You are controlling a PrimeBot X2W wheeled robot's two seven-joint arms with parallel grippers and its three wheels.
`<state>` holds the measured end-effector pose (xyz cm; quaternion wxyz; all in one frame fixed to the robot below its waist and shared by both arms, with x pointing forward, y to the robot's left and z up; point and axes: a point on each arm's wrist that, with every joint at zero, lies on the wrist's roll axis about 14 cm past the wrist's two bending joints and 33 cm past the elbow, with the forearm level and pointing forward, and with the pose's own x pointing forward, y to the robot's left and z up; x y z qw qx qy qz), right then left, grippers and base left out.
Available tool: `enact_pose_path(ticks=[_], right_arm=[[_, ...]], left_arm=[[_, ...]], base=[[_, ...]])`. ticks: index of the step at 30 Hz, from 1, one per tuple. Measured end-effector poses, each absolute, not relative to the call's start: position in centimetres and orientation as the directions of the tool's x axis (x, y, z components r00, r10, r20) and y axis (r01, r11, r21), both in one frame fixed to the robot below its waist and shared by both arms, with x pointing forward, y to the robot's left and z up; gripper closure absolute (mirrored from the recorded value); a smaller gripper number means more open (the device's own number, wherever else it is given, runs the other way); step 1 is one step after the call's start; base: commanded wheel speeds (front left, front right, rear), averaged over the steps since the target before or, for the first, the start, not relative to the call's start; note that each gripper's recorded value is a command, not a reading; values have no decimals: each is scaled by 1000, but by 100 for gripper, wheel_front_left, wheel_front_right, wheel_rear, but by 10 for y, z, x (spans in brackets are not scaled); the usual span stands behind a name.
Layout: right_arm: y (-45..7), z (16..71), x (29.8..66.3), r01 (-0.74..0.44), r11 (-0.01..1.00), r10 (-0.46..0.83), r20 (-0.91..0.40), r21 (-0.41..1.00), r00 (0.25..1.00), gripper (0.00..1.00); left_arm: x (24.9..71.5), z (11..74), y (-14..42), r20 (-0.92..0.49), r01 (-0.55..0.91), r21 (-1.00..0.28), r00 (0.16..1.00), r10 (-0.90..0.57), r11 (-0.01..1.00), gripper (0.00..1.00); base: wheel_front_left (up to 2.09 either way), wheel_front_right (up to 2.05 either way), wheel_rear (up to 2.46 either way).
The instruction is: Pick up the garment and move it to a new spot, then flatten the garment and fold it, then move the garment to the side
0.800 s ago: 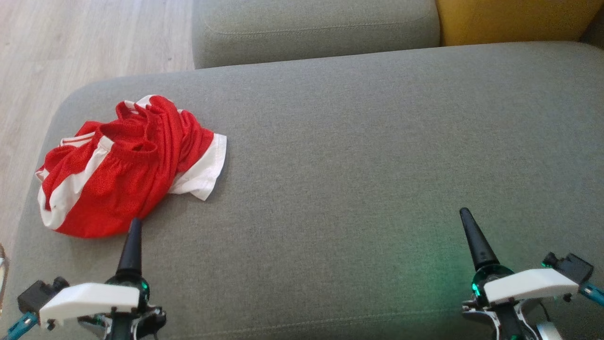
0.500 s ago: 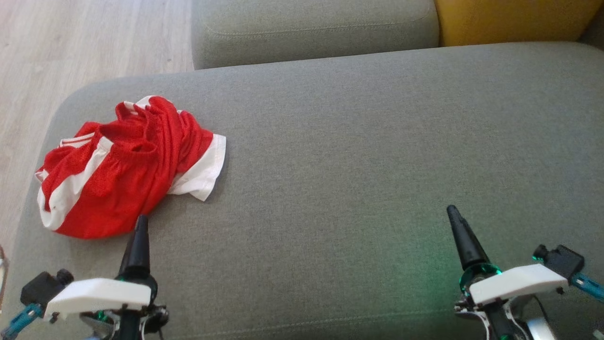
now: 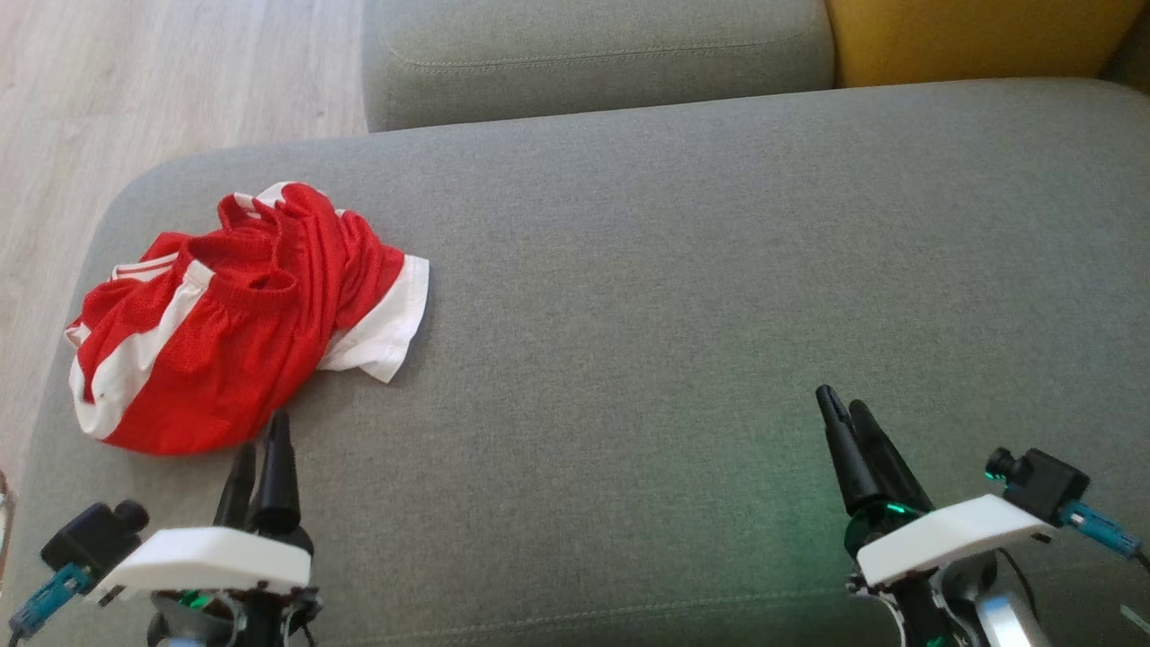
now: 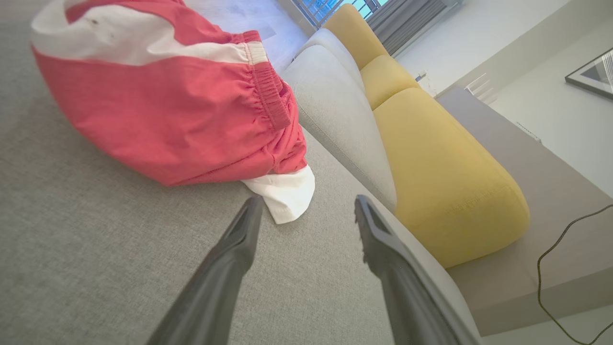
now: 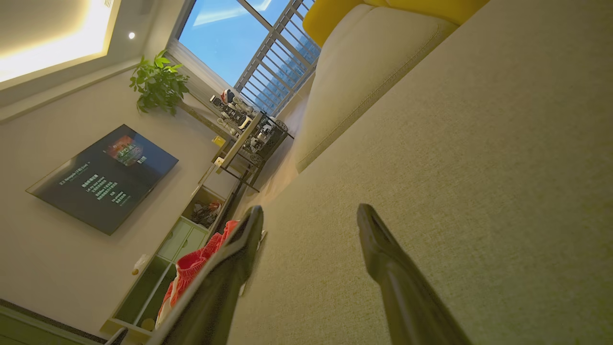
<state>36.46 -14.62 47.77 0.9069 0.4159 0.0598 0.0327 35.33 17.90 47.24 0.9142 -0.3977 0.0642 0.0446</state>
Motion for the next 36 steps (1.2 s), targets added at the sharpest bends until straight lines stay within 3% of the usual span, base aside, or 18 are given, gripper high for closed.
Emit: enact_pose_path(ticks=[22, 36], right_arm=[[-127, 500, 369, -145, 831, 168, 6, 537, 986, 0], [-117, 503, 367, -198, 893, 205, 27, 404, 978, 0]], left_arm=[[353, 495, 166, -64, -43, -490, 998, 13, 871, 0], [349, 506, 155, 0, 20, -351, 1000, -21, 936, 0]], base=[[0, 0, 0], [0, 0, 0]])
